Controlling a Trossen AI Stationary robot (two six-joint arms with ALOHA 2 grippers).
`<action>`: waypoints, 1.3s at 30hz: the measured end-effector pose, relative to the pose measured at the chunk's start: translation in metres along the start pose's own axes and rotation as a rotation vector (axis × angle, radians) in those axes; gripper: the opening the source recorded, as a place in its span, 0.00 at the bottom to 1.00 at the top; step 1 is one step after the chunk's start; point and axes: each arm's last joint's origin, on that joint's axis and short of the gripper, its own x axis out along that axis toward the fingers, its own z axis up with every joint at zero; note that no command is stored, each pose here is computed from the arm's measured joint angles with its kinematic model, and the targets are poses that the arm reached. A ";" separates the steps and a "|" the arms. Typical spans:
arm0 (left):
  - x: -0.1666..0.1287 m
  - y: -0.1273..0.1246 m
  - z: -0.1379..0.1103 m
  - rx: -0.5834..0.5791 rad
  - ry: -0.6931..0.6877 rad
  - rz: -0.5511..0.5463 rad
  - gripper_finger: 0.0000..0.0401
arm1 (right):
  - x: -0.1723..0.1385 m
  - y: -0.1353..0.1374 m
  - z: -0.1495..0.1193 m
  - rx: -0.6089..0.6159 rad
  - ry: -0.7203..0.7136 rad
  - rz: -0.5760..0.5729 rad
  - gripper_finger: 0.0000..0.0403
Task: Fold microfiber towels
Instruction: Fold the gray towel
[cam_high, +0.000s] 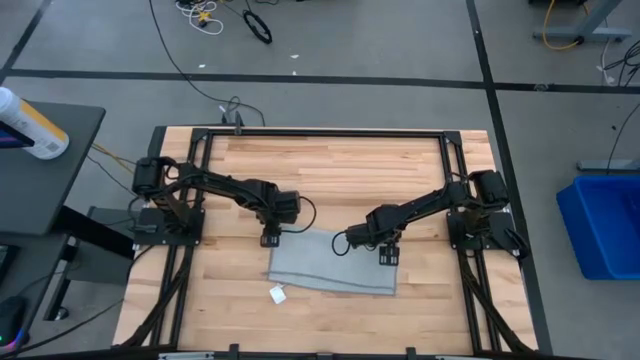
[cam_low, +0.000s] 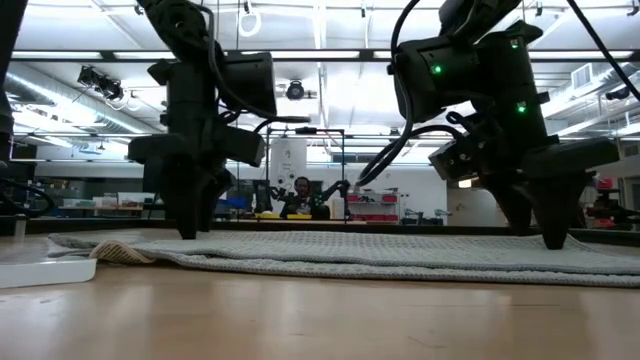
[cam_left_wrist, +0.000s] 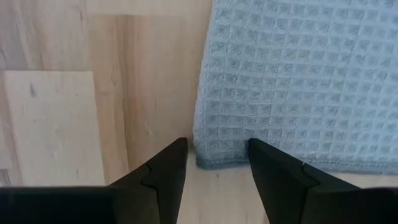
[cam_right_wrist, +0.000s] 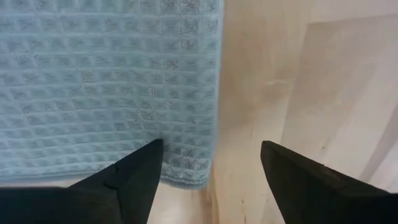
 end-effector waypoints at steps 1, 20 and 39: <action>0.001 0.000 -0.001 -0.001 0.004 -0.001 0.46 | 0.000 0.000 0.000 -0.002 0.001 0.005 0.69; 0.002 0.003 0.000 -0.012 -0.013 -0.048 0.46 | 0.000 0.003 0.002 -0.065 -0.001 0.114 0.53; 0.003 0.003 -0.001 0.021 -0.013 -0.047 0.38 | 0.000 0.004 0.004 -0.095 -0.029 0.120 0.03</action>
